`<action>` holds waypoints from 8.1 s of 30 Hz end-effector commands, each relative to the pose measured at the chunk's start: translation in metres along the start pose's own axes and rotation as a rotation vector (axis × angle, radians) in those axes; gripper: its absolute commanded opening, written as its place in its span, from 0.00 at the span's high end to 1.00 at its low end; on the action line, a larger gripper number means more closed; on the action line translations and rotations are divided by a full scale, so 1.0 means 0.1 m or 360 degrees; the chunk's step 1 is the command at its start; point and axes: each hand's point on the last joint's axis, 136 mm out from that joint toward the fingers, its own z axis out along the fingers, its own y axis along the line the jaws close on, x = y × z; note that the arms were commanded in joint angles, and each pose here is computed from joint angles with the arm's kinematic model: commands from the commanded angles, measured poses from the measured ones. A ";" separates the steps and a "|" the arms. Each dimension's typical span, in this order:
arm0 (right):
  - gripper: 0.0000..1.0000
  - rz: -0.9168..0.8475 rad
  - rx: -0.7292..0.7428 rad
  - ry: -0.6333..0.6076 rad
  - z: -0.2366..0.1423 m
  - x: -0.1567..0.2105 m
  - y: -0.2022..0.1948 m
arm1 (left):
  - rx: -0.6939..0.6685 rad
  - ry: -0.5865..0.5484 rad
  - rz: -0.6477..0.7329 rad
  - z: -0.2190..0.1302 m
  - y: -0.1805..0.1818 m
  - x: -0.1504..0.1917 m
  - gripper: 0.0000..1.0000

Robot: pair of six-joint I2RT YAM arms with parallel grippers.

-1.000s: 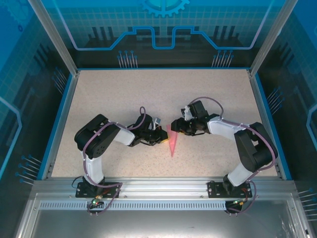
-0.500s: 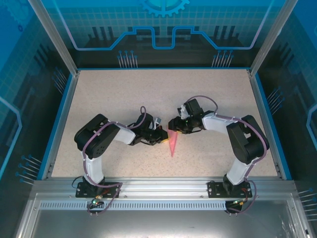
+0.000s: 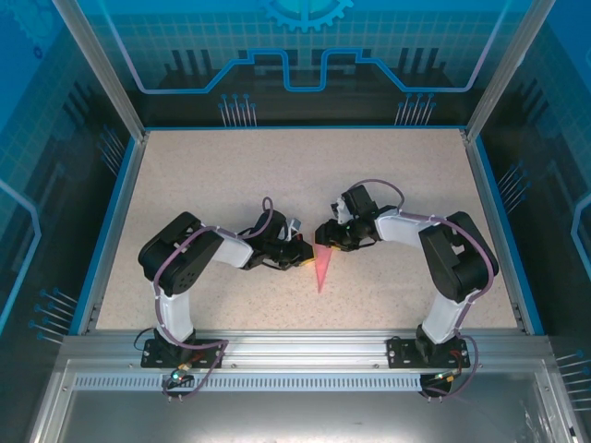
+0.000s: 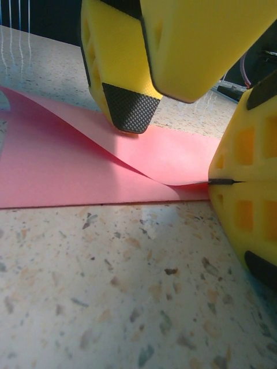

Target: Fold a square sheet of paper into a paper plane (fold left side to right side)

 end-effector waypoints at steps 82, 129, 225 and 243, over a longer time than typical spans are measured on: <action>0.61 -0.0046 -0.0094 -0.0039 -0.15 0.04 0.07 | -0.0558 0.0348 -0.0104 0.02 0.49 1.07 0.86; 0.80 -0.0115 -0.0027 0.0081 0.15 -0.03 -0.15 | -0.0685 0.0356 -0.0071 -0.04 0.61 1.10 0.94; 0.81 0.0011 0.0087 0.0361 0.28 0.56 -0.23 | -0.0393 0.0497 0.0007 -0.04 -0.20 1.09 0.69; 0.81 0.0015 0.0108 0.0368 0.30 0.58 -0.27 | -0.0413 0.0521 0.0020 -0.01 -0.11 1.16 0.87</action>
